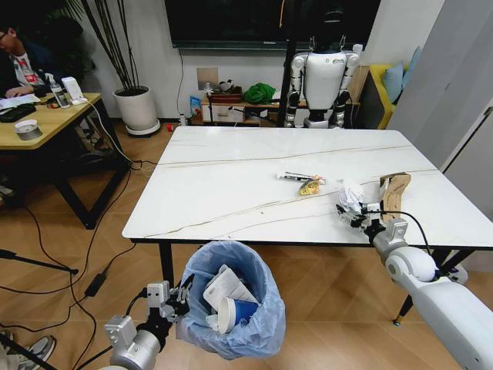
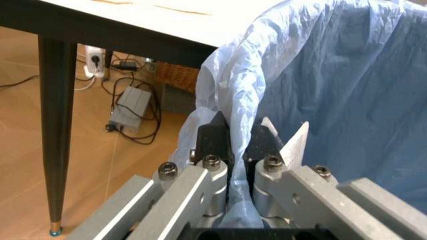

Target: Pick up the trash bin and place the trash from the table into it.

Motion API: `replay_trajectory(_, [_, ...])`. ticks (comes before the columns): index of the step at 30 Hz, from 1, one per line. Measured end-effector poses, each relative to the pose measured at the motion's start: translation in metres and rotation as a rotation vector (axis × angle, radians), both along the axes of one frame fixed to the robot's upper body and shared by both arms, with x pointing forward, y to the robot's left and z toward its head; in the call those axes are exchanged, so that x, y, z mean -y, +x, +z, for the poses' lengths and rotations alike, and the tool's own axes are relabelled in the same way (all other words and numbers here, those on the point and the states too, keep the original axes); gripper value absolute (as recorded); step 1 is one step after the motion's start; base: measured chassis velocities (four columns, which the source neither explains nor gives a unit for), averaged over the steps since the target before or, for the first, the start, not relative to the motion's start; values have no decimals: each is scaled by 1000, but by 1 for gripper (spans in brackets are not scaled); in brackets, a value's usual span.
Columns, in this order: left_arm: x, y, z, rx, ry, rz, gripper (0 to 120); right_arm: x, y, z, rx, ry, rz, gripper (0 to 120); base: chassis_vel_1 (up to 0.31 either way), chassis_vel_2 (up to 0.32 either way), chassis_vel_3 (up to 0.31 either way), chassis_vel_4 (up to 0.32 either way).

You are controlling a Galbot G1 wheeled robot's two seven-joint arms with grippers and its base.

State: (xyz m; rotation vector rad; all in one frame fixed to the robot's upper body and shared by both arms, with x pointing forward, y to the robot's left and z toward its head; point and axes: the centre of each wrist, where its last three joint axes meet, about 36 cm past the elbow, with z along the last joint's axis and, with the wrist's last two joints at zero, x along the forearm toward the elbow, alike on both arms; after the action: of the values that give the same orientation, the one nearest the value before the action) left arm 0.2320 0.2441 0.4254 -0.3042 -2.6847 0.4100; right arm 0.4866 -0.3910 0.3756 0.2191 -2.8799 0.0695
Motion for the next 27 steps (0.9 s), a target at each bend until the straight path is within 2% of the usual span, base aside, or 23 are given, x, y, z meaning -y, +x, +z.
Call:
replay_trajectory(5, [0,0,0,1,0,-1,0,2,-1,1,0,1,-2,44,0,0,0,0])
replay_trajectory(6, [0,0,0,1,-1,-1,0,2,-1,1,0,0,-2,38,0,0,0,0])
replay_trajectory(7, [0,0,0,1,-1,-1,0,2,-1,1,0,0,-2,38,0,0,0,0])
replay_trajectory(12, [0,1,-1,0,0,0,0,2,-1,1,0,1,1,15,0,0,0,0])
replay_trajectory(13, [0,1,-1,0,0,0,0,2,-1,1,0,1,1,15,0,0,0,0])
replay_trajectory(17, [0,2,-1,2,2,-1,0,2,-3,0,-5,10,6,0,0,0,0,0])
replay_trajectory(22, [-1,2,-1,1,0,-3,0,2,-6,6,2,36,23,0,0,0,0,0])
replay_trajectory(27, [0,3,-2,1,-3,-5,0,-2,-10,37,91,105,124,0,0,0,0,0])
